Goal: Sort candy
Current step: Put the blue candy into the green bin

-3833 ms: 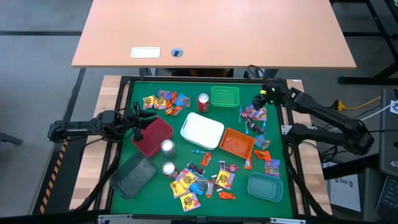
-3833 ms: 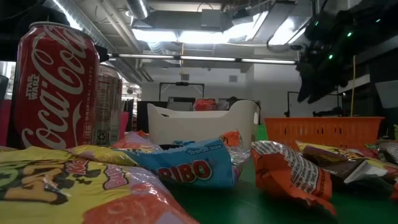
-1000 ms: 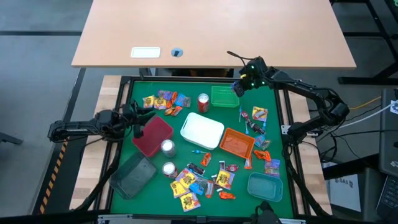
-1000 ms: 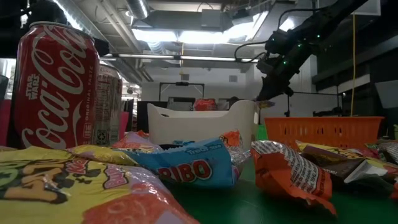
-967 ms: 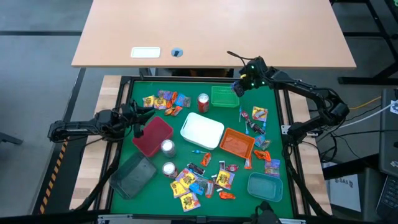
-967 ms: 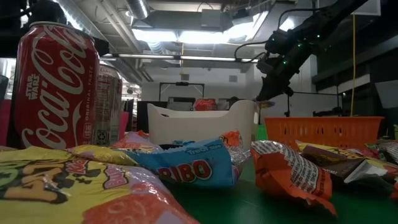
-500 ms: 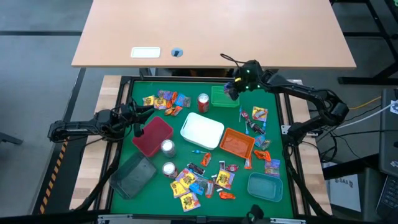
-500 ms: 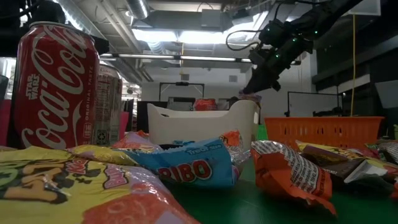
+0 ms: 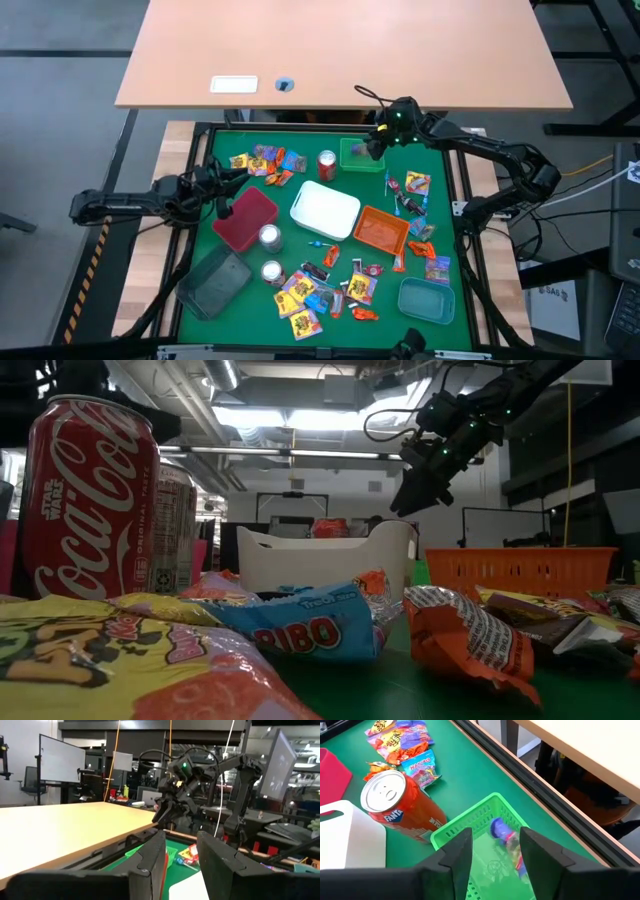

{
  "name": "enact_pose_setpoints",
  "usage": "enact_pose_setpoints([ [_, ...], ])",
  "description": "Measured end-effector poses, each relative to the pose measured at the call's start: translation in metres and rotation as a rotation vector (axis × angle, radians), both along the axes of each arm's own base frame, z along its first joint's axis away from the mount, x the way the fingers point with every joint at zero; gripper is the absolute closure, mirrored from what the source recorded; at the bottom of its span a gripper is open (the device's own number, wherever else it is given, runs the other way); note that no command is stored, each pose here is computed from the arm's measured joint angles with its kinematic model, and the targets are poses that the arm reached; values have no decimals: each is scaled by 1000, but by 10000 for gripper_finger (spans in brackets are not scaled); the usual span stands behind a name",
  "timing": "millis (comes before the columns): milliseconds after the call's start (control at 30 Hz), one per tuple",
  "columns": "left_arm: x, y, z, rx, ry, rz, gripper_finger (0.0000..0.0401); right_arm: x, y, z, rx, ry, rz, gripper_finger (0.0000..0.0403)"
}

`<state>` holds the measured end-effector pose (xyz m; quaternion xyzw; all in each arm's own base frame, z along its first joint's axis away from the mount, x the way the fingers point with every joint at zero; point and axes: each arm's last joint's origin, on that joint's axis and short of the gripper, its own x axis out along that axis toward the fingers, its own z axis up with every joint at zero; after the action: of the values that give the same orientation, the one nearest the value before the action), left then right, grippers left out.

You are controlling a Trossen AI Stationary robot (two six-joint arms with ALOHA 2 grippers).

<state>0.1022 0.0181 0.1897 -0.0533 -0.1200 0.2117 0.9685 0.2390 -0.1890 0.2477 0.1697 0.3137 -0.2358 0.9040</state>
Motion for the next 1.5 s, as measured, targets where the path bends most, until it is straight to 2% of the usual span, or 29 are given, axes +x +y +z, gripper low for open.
enact_pose_setpoints([
  [200,14,3,18,-32,51,24,298,0,0,0,0,0,0,237],
  [367,36,13,41,-43,135,88,298,0,0,0,0,-1,0,237],
  [500,58,30,57,-59,229,137,298,0,0,0,0,-1,1,237],
  [733,101,73,71,-141,447,106,298,0,0,0,0,-1,1,237],
  [933,128,115,57,-255,604,69,298,0,0,0,2,1,1,237],
  [1167,143,149,17,-384,741,67,298,0,0,0,2,0,1,237],
  [1500,149,169,-36,-491,869,95,298,0,0,0,2,0,2,237],
])
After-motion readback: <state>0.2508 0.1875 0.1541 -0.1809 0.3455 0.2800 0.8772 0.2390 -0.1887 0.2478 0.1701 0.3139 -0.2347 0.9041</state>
